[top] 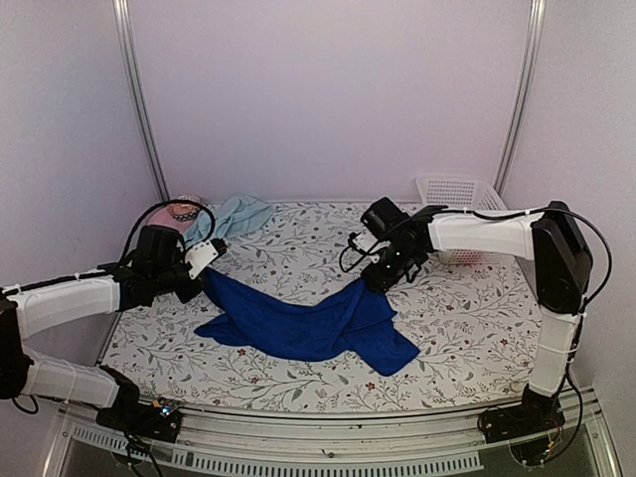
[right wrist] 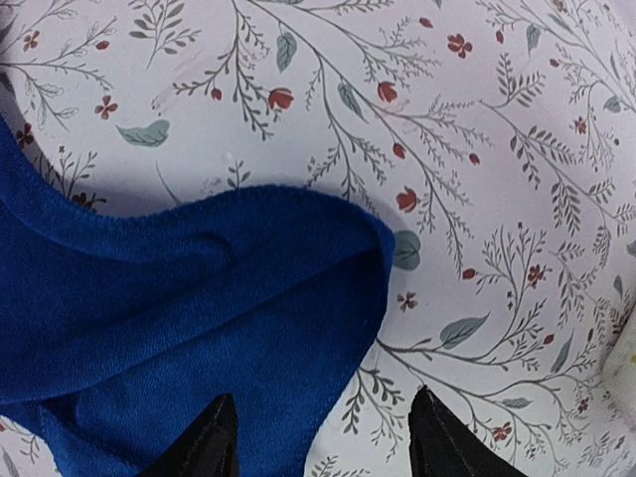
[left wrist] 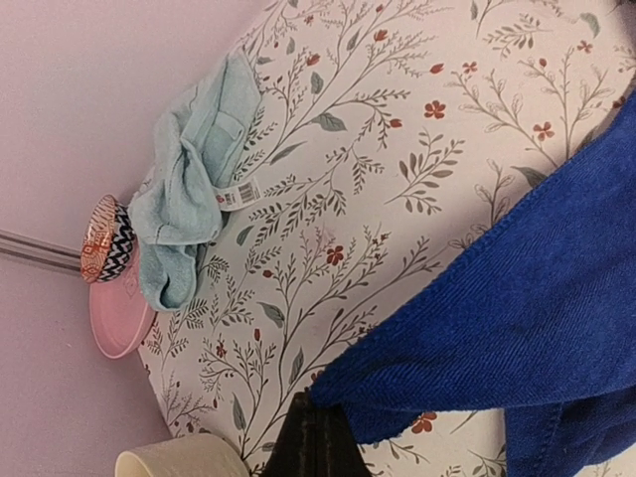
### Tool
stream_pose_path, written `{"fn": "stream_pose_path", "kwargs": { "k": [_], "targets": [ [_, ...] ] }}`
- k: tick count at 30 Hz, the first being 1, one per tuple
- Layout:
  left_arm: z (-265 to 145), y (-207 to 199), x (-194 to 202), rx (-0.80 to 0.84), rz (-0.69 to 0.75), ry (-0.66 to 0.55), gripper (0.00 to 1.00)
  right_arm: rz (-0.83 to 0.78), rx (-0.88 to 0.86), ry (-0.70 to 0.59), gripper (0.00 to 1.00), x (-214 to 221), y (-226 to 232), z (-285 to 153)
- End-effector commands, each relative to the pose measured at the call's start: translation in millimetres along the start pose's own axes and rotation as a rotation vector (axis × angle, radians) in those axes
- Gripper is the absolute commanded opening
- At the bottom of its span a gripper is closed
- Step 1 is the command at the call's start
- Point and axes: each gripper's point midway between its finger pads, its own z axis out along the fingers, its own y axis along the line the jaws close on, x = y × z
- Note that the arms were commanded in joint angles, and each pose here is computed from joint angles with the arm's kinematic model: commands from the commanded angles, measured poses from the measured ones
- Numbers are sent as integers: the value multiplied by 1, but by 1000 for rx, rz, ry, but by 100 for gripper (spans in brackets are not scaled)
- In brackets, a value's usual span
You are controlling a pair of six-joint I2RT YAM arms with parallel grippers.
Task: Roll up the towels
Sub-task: Adjust the towel at the center of the board.
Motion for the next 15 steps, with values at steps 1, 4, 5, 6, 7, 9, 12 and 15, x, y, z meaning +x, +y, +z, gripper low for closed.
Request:
{"fn": "stream_pose_path", "kwargs": {
  "k": [1, 4, 5, 6, 7, 9, 12, 15],
  "targets": [
    [-8, 10, -9, -42, -34, -64, 0, 259, -171, -150, 59, -4, 0, -21],
    [-11, 7, -11, -29, -32, -86, 0, 345, -211, -138, 58, 20, 8, -18],
    [-12, 5, -12, -23, -31, -94, 0, 378, -225, -135, 58, 25, 11, -17],
    [-12, 4, -13, -14, -31, -101, 0, 406, -236, -136, 58, 29, 13, -16],
    [-12, 2, -14, -3, -30, -108, 0, 426, -247, -136, 58, 33, 16, -16],
    [-13, -1, -16, 18, -29, -115, 0, 479, -267, -135, 58, 40, 19, -15],
    [-14, -8, -17, 55, -28, -128, 0, 562, -282, -133, 58, 46, 22, -13],
    [-15, -12, -19, 76, -25, -139, 0, 639, -287, -123, 57, 49, 22, -12]
  ]
}}
